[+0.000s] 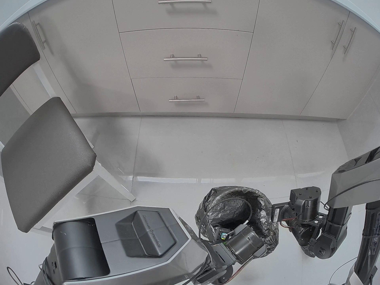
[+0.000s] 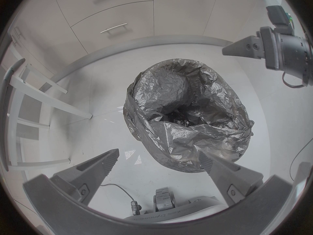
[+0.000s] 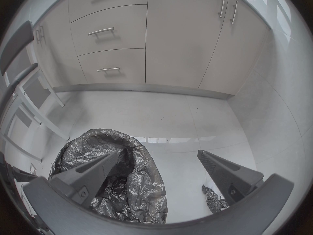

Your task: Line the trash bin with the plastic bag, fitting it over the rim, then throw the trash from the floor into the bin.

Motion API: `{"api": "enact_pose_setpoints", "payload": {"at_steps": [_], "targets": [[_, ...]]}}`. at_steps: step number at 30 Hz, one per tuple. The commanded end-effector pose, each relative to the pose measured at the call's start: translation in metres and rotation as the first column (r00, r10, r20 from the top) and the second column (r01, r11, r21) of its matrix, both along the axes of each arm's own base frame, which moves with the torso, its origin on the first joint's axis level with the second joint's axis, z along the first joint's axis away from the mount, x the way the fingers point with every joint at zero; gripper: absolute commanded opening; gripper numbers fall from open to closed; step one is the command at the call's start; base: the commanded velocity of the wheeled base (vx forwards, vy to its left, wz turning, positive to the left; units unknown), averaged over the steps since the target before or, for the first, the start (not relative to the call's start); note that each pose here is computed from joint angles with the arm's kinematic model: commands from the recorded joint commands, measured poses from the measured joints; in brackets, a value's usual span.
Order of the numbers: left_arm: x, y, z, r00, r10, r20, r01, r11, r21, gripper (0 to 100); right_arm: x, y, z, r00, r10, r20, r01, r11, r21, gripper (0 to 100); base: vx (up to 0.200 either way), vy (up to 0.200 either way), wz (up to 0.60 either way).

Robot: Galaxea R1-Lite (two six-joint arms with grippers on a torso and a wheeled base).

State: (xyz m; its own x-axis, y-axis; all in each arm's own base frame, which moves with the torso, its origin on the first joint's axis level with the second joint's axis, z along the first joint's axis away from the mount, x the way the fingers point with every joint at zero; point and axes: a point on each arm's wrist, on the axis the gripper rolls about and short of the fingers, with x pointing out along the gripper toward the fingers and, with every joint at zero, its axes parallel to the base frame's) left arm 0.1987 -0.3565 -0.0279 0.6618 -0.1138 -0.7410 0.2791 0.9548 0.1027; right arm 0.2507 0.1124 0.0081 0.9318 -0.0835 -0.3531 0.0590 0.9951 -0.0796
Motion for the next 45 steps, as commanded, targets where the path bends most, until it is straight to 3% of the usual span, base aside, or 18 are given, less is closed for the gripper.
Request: {"api": "enact_pose_setpoints", "payload": {"at_steps": [1,18,23,32,40,45], "targets": [[0.005,0.001,-0.004,1.0,0.011,-0.001,-0.011,1.0,0.004,100,-0.001,-0.001,0.001,1.0,0.001,0.009,-0.001,1.0,0.009,100,0.0,0.0,0.0],[0.017,0.009,-0.01,1.0,0.028,-0.005,-0.028,0.999,0.035,100,-0.003,-0.002,-0.004,1.0,0.005,-0.015,-0.005,1.0,0.002,100,0.0,0.0,0.0],[0.011,0.016,-0.013,1.0,-0.007,-0.018,0.009,0.996,0.087,100,-0.003,-0.002,-0.007,1.0,0.008,-0.026,-0.008,1.0,0.005,100,0.0,0.0,0.0],[0.005,0.017,-0.023,0.996,-0.084,0.005,0.083,0.991,0.102,100,-0.002,-0.003,-0.013,0.999,0.012,-0.048,-0.012,1.0,0.002,100,0.0,0.0,0.0],[0.003,0.018,-0.029,0.995,-0.104,-0.006,0.104,0.988,0.118,100,-0.001,-0.005,-0.017,0.998,0.018,-0.063,-0.017,1.0,0.004,100,0.0,0.0,0.0],[0.003,0.019,-0.03,0.99,-0.14,-0.02,0.141,0.98,0.139,100,0.0,-0.004,-0.019,0.998,0.017,-0.065,-0.014,0.999,0.045,100,0.0,0.0,0.0]]}}
